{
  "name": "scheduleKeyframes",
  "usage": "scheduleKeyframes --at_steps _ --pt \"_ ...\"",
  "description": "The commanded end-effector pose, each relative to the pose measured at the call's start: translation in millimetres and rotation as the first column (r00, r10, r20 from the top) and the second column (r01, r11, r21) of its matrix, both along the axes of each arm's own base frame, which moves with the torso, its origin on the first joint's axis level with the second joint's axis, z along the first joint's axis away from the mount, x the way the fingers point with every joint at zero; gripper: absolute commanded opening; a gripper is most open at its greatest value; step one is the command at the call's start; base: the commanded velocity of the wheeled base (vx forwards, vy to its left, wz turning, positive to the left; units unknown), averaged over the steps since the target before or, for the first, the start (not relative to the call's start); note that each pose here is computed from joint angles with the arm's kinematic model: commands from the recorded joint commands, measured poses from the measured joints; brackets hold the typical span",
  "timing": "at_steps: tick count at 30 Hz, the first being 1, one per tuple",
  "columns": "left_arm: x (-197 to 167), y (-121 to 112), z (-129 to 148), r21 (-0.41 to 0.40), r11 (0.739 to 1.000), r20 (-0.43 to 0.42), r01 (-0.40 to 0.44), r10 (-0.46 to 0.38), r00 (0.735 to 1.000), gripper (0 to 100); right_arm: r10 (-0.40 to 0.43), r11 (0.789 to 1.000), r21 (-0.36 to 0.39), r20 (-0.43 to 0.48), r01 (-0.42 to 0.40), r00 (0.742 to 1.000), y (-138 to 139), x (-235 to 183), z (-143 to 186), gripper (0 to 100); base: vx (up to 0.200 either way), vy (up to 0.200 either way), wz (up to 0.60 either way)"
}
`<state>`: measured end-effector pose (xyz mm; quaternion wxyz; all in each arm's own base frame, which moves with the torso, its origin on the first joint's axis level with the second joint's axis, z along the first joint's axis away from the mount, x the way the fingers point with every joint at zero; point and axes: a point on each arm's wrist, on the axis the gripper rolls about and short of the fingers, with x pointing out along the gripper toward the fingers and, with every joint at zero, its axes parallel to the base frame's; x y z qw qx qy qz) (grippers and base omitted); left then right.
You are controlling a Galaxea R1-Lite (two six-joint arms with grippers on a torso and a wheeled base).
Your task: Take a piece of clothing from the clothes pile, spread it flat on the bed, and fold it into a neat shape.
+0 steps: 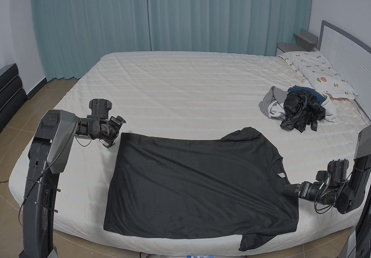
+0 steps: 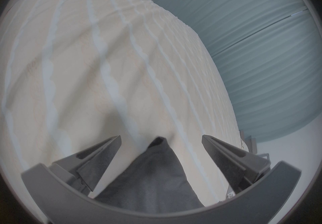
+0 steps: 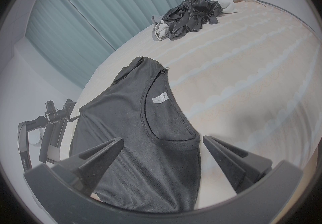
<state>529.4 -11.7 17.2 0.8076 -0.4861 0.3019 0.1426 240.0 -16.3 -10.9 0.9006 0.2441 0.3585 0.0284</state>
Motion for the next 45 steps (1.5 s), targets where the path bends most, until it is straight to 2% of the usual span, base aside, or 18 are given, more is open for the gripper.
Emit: scheduleKeyframes --at_steps 1,5,9,15,17,18,22,25,29,35,39,41,45 --pt "-10.0 16.9 22.1 -0.019 1.000 0.015 -0.002 0.002 1.000 100 -0.003 1.000 0.000 -0.001 0.003 1.000 -0.5 -1.7 0.6 100 0.000 0.000 0.00" --pt "-36.2 23.8 31.6 -0.068 0.997 -0.010 0.045 -0.045 0.999 100 0.001 1.000 -0.001 -0.002 -0.001 1.000 0.4 -3.2 1.3 100 0.000 0.000 0.00" --pt "-67.3 26.0 32.3 -0.089 0.993 0.020 0.083 -0.081 0.996 100 0.001 1.000 -0.001 -0.002 -0.001 1.000 0.6 -5.1 1.8 100 0.000 0.000 0.00" --pt "-119.2 23.3 27.0 -0.051 0.988 0.039 0.144 -0.142 0.989 100 0.006 1.000 -0.004 0.028 -0.006 1.000 2.4 -9.8 3.5 100 0.000 0.000 0.00" --pt "-120.8 23.2 26.6 -0.050 0.988 0.038 0.144 -0.143 0.989 100 0.006 1.000 -0.005 0.029 -0.006 1.000 2.4 -9.7 3.6 100 0.000 0.000 0.00" --pt "-147.1 20.9 24.1 -0.035 0.986 0.040 0.161 -0.159 0.986 100 0.011 1.000 -0.004 0.033 -0.011 0.999 3.4 -12.5 4.4 100 0.000 0.000 0.00" --pt "-183.7 12.9 16.9 -0.024 0.980 0.037 0.199 -0.198 0.979 100 0.022 1.000 -0.005 0.028 -0.022 0.999 6.0 -15.0 5.1 100 -0.050 0.000 0.00" --pt "-194.5 8.5 13.6 -0.020 0.976 0.030 0.219 -0.218 0.975 100 0.024 1.000 -0.004 0.022 -0.024 0.999 6.5 -16.6 4.8 100 -0.200 0.000 0.00" --pt "-218.9 5.0 0.7 0.021 0.962 -0.031 0.273 -0.272 0.962 100 0.044 0.999 -0.003 0.012 -0.044 0.999 11.1 -18.7 3.7 100 -0.200 0.000 0.00" --pt "-232.3 5.0 -8.4 0.069 0.941 -0.081 0.332 -0.327 0.942 100 0.044 0.999 -0.003 0.007 -0.044 0.999 11.1 -19.1 3.0 100 -0.133 0.000 0.00" --pt "-247.6 -2.8 -19.9 0.115 0.894 -0.146 0.433 -0.416 0.898 100 0.045 0.999 -0.002 0.005 -0.045 0.999 11.5 -19.1 2.6 100 0.000 0.000 0.00" --pt "-249.8 -5.0 -22.5 0.131 0.876 -0.148 0.464 -0.445 0.883 100 0.046 0.999 0.000 0.005 -0.046 0.999 11.5 -18.7 2.4 100 0.000 0.000 0.00" --pt "-252.4 -6.7 -29.6 0.133 0.867 -0.154 0.481 -0.461 0.874 100 0.046 0.999 -0.001 0.004 -0.046 0.999 11.4 -18.4 1.8 100 0.000 0.000 0.00"
